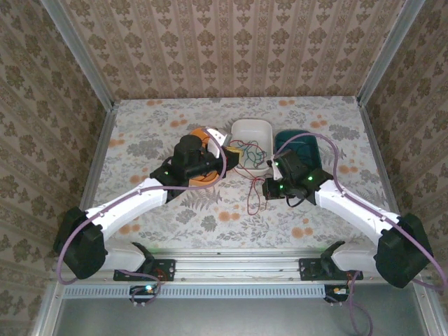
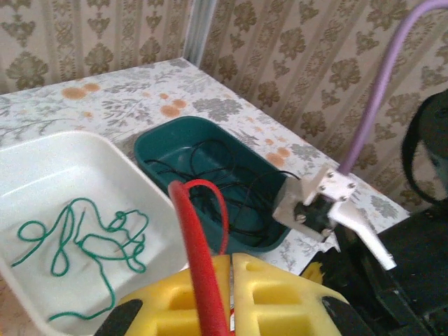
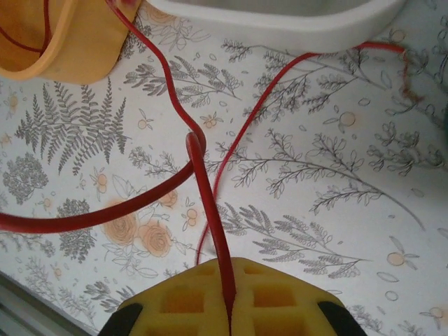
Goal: Untangle the cables
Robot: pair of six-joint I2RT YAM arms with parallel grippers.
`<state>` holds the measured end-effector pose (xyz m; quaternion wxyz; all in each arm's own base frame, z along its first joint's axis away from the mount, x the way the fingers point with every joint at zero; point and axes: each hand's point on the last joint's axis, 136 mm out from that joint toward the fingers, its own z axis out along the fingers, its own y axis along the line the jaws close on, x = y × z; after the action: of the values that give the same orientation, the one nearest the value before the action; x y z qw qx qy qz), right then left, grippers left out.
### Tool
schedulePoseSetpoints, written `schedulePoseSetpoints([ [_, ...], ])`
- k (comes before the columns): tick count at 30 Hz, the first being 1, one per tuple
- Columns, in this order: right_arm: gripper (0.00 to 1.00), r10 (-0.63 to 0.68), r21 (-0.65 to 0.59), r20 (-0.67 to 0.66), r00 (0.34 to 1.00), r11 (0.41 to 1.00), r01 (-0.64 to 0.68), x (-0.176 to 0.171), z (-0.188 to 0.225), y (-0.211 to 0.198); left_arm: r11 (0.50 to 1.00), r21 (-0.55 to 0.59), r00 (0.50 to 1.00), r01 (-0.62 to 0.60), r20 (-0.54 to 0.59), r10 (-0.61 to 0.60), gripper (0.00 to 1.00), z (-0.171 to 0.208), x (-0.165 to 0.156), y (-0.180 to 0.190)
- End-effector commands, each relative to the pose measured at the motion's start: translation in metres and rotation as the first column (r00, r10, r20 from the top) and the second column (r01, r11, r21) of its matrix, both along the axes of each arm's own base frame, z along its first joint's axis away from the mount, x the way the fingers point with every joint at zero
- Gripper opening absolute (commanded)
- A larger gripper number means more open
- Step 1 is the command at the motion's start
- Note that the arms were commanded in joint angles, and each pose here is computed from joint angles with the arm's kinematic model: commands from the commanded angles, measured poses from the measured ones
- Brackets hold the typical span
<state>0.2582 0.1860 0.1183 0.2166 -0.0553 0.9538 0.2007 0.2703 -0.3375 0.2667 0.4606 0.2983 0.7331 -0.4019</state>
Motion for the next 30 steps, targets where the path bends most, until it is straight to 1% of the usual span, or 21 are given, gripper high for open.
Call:
schedulePoseSetpoints([
  [1, 0.00, -0.079, -0.046, 0.065, 0.995, 0.996, 0.082, 0.010, 0.014, -0.018, 0.995, -0.023, 0.993, -0.101, 0.053, 0.102, 0.00, 0.022, 0.008, 0.022],
  [3, 0.00, -0.125, -0.064, 0.067, 0.990, 0.990, 0.129, 0.012, 0.011, -0.028, 0.989, -0.048, 0.986, -0.140, 0.080, 0.143, 0.00, 0.033, 0.011, 0.036],
  [5, 0.00, -0.155, -0.088, 0.031, 0.987, 0.984, 0.157, 0.007, 0.002, -0.037, 0.978, -0.094, 0.976, -0.184, 0.103, 0.194, 0.00, 0.049, 0.015, 0.056],
  [8, 0.00, -0.194, -0.110, -0.002, 0.981, 0.975, 0.192, 0.006, -0.008, -0.046, 0.950, -0.199, 0.955, -0.240, 0.126, 0.268, 0.00, 0.078, 0.018, 0.090],
  [10, 0.00, -0.223, -0.120, -0.006, 0.975, 0.968, 0.221, 0.007, -0.012, -0.053, 0.921, -0.269, 0.936, -0.283, 0.134, 0.326, 0.00, 0.098, 0.019, 0.118],
  [12, 0.00, -0.241, -0.121, -0.009, 0.971, 0.964, 0.238, 0.008, -0.013, -0.056, 0.893, -0.302, 0.913, -0.333, 0.132, 0.385, 0.00, 0.108, 0.021, 0.142],
  [13, 0.00, -0.249, -0.124, -0.013, 0.968, 0.962, 0.245, 0.008, -0.015, -0.058, 0.872, -0.301, 0.890, -0.386, 0.129, 0.438, 0.00, 0.109, 0.027, 0.160],
  [16, 0.00, -0.250, -0.118, -0.016, 0.968, 0.962, 0.246, 0.009, -0.015, -0.057, 0.820, -0.245, 0.826, -0.517, 0.106, 0.553, 0.00, 0.103, 0.039, 0.195],
  [17, 0.00, -0.245, -0.111, -0.015, 0.969, 0.964, 0.242, 0.010, -0.015, -0.056, 0.807, -0.222, 0.811, -0.548, 0.096, 0.577, 0.00, 0.099, 0.043, 0.202],
  [18, 0.00, -0.241, -0.103, -0.012, 0.971, 0.966, 0.238, 0.010, -0.013, -0.054, 0.804, -0.195, 0.806, -0.562, 0.091, 0.585, 0.00, 0.095, 0.047, 0.205],
  [21, 0.00, -0.234, -0.076, -0.003, 0.972, 0.970, 0.233, 0.011, -0.009, -0.051, 0.814, -0.127, 0.812, -0.567, 0.080, 0.578, 0.00, 0.082, 0.057, 0.202],
  [24, 0.00, -0.225, -0.038, 0.020, 0.974, 0.974, 0.225, 0.015, -0.001, -0.045, 0.821, -0.091, 0.819, -0.564, 0.066, 0.570, 0.00, 0.066, 0.070, 0.197],
  [27, 0.00, -0.221, -0.029, 0.023, 0.975, 0.975, 0.222, 0.015, 0.001, -0.044, 0.821, -0.037, 0.819, -0.569, 0.056, 0.571, 0.00, 0.047, 0.084, 0.191],
  [30, 0.00, -0.219, -0.026, 0.024, 0.976, 0.975, 0.219, 0.014, 0.001, -0.044, 0.834, 0.030, 0.835, -0.551, 0.039, 0.549, 0.00, 0.024, 0.097, 0.179],
])
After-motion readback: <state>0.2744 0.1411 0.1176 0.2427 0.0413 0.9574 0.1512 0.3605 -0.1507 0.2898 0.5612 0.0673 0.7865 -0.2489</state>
